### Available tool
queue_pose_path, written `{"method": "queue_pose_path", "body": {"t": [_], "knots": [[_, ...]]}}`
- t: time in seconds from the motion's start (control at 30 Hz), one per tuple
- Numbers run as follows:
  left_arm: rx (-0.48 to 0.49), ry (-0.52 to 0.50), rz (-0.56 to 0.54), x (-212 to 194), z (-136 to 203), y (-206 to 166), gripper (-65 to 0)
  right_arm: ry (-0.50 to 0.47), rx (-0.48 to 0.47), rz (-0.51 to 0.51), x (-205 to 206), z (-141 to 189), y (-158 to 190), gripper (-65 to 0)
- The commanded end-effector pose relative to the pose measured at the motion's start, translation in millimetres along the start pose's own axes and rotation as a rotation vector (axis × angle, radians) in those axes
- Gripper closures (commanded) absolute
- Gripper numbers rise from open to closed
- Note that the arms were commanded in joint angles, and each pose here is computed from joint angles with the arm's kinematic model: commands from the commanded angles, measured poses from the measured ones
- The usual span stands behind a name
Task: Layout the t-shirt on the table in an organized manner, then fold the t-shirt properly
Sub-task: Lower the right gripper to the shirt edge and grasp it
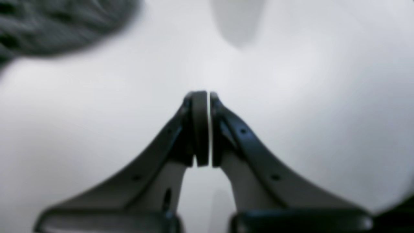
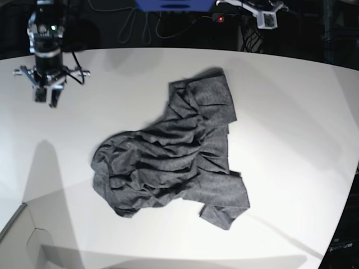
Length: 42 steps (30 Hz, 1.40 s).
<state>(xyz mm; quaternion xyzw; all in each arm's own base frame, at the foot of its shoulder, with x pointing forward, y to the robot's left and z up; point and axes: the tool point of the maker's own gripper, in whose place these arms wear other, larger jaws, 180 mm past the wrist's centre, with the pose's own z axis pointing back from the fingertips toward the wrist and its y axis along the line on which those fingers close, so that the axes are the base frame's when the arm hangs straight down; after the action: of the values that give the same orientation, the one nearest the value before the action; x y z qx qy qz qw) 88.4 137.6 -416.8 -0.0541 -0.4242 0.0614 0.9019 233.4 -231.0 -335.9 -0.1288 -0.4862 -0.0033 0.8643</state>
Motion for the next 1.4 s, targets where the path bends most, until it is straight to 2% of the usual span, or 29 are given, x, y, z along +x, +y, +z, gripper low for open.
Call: {"method": "queue_pose_path", "body": {"t": [0.0, 0.1, 0.17, 0.27, 0.37, 0.43, 0.63, 0.83, 0.97, 1.17, 1.37], "knots": [[0.025, -0.017, 0.007, 10.3, 3.9, 8.4, -0.5, -0.038, 0.004, 0.006, 15.4, -2.1, 1.3, -5.9], [0.047, -0.024, 0.027, 39.1, -7.5, 19.5, -0.6, -0.031, 0.042, -0.006, 31.6, -14.7, 18.6, -16.5], [0.065, -0.018, 0.032, 60.5, -19.3, 30.6, -3.7, -0.033, 0.076, -0.009, 44.4, -23.6, 33.1, -25.8], [0.106, -0.008, 0.061, 92.4, -38.1, 51.6, -17.2, -0.039, 0.142, -0.001, 61.8, -38.4, 61.3, -36.4], [0.13, -0.001, 0.108, 119.5, -52.9, 67.6, -29.8, -0.022, 0.163, -0.002, 71.7, -61.3, 74.5, -41.4], [0.138, -0.006, 0.123, 138.8, -60.9, 74.7, -35.4, 0.004, 0.168, -0.026, 73.8, -82.6, 83.1, -41.9], [0.131, -0.024, 0.086, 174.7, -72.5, 79.8, -36.2, 0.1, 0.163, -0.044, 69.5, -139.3, 91.3, -41.9], [0.139, -0.002, 0.096, 164.3, -68.3, 81.0, -36.2, 0.054, 0.116, -0.02, 84.6, -175.0, 67.8, -42.1], [0.141, 0.035, 0.132, 142.7, -64.5, 76.4, -36.2, 0.098, 0.085, -0.002, 64.0, -196.2, 50.6, -42.1], [0.13, 0.044, 0.177, 134.0, -65.2, 67.1, -36.2, 0.097, 0.081, 0.009, 44.7, -191.7, 46.3, -41.8], [0.109, 0.033, 0.205, 136.4, -69.8, 55.8, -36.2, -0.016, 0.095, 0.015, 72.0, -165.0, 50.6, -42.3]]}}
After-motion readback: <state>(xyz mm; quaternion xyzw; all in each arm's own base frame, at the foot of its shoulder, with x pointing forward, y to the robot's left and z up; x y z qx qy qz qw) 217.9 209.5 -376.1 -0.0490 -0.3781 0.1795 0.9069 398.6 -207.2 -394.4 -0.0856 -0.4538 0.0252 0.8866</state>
